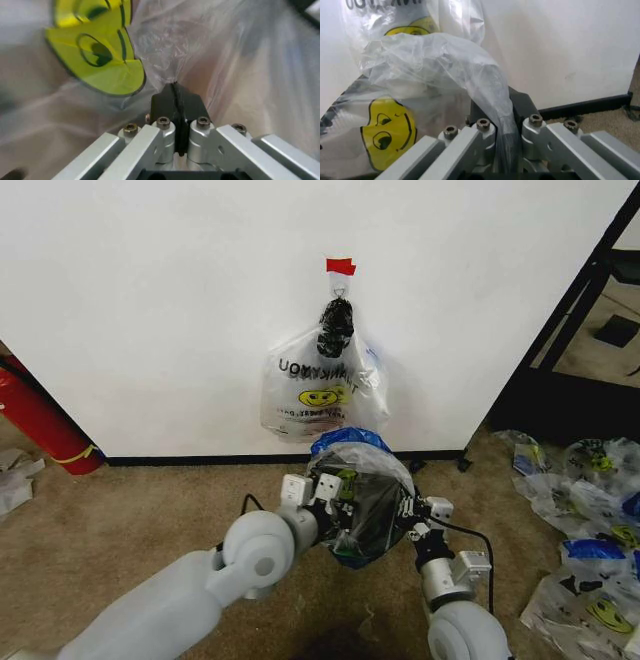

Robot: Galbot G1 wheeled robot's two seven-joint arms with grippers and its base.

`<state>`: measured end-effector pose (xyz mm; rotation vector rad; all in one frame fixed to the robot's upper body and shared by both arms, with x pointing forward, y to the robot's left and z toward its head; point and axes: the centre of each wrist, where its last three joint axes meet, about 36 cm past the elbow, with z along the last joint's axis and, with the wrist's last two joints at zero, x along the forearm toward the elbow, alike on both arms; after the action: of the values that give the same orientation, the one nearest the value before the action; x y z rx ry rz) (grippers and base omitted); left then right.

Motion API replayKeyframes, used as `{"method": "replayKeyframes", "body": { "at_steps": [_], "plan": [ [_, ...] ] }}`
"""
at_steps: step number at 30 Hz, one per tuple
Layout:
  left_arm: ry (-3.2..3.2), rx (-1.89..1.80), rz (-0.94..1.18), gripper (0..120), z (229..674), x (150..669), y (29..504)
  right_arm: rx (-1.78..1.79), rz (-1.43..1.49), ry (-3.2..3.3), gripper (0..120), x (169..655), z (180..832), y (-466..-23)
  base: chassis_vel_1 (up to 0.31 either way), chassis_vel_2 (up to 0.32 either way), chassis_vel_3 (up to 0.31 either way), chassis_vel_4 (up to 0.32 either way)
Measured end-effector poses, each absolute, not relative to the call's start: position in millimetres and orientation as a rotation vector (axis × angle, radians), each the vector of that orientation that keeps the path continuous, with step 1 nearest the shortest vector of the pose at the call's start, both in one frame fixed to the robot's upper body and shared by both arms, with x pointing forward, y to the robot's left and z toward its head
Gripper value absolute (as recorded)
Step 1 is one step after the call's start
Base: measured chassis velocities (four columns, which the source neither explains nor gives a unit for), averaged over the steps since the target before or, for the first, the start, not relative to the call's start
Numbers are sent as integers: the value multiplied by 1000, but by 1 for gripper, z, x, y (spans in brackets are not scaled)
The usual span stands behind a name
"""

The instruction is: Pick up the garbage bag from the wall and place it over the trash bin.

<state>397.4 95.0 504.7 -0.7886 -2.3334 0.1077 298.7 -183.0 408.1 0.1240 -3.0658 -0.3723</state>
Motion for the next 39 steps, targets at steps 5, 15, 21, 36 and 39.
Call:
{"method": "replayKeyframes", "body": {
  "at_steps": [5, 15, 21, 36, 39],
  "plan": [
    [-2322, -779, 91, 0, 494, 403, 86, 130, -376, -3067, 1, 298, 409, -181, 0, 0, 0, 0],
    [-2312, -799, -104, 0, 478, 401, 84, 185, -351, -3047, 1, 292, 399, -171, 0, 0, 0, 0],
    [-2345, -816, -125, 0, 489, 405, 89, 186, -357, -3048, 1, 293, 399, -169, 0, 0, 0, 0],
    [-2481, -830, -263, 0, 492, 415, 90, 202, -380, -3037, 1, 295, 399, -167, 0, 0, 0, 0],
    [-2486, -836, -298, 0, 484, 417, 87, 206, -388, -3034, 1, 294, 399, -165, 0, 0, 0, 0]
  ]
}}
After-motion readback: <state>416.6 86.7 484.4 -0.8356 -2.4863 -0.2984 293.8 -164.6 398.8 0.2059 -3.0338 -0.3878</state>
